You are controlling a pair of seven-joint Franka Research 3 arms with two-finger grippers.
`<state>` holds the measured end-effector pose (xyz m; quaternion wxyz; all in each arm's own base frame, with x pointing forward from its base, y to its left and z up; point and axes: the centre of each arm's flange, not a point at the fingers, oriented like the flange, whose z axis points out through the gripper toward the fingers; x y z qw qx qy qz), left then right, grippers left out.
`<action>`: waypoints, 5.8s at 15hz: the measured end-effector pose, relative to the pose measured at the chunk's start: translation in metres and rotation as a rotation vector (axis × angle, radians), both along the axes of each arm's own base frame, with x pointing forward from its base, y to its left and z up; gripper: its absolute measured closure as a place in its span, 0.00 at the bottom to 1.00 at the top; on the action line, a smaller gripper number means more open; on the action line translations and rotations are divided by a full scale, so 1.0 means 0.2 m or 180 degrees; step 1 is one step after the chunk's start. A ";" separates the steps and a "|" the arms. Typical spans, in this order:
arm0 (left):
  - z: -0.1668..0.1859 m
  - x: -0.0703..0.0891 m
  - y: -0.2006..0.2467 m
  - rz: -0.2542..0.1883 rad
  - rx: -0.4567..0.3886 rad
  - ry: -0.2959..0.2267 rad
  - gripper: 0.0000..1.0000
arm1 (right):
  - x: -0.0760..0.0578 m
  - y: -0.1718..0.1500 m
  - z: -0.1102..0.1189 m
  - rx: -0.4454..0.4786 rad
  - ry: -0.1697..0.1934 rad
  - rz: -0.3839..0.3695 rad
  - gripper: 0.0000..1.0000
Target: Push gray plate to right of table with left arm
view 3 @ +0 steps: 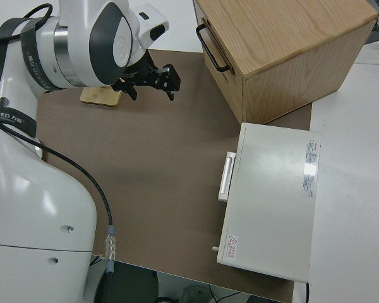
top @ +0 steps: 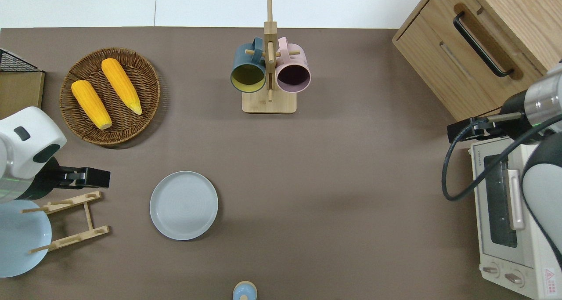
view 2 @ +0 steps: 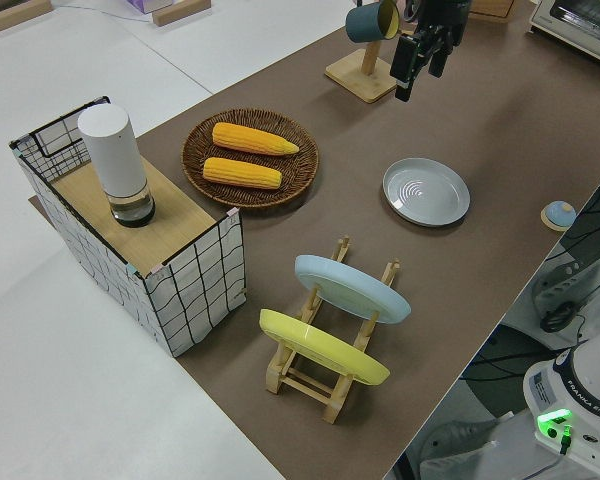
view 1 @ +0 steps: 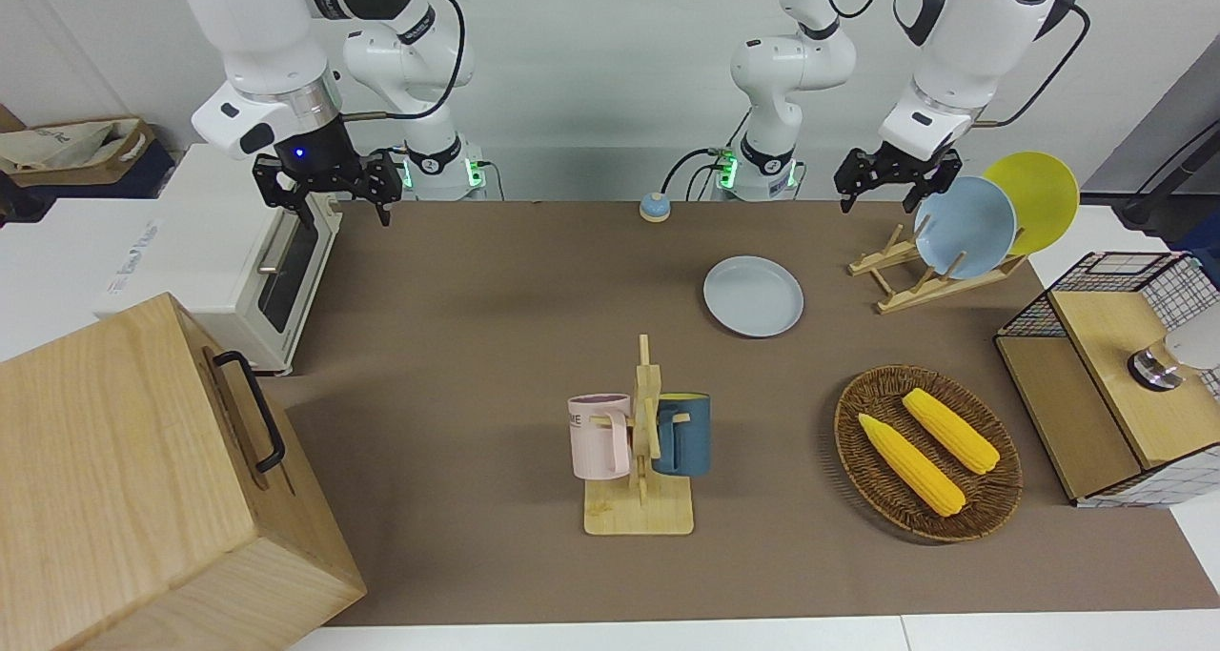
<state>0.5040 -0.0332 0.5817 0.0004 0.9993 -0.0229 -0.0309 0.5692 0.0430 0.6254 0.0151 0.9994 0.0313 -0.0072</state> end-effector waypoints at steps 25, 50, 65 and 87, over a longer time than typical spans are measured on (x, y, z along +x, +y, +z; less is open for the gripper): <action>-0.58 -0.08 0.01 0.0112 -0.0117 -0.0014 0.00 | 0.00 0.00 0.00 0.0000 0.0000 0.0000 0.01; -1.40 -0.38 -0.11 -0.0007 -0.0117 -0.0315 0.01 | 0.00 0.00 0.00 0.0000 0.0000 0.0000 0.01; -1.40 -0.36 -0.10 0.0031 -0.0128 -0.0343 0.96 | 0.00 0.00 0.00 0.0000 0.0000 0.0000 0.01; -1.40 -0.54 -1.09 0.0766 -0.0259 -0.0324 0.99 | 0.00 0.00 0.00 0.0000 0.0000 0.0000 0.01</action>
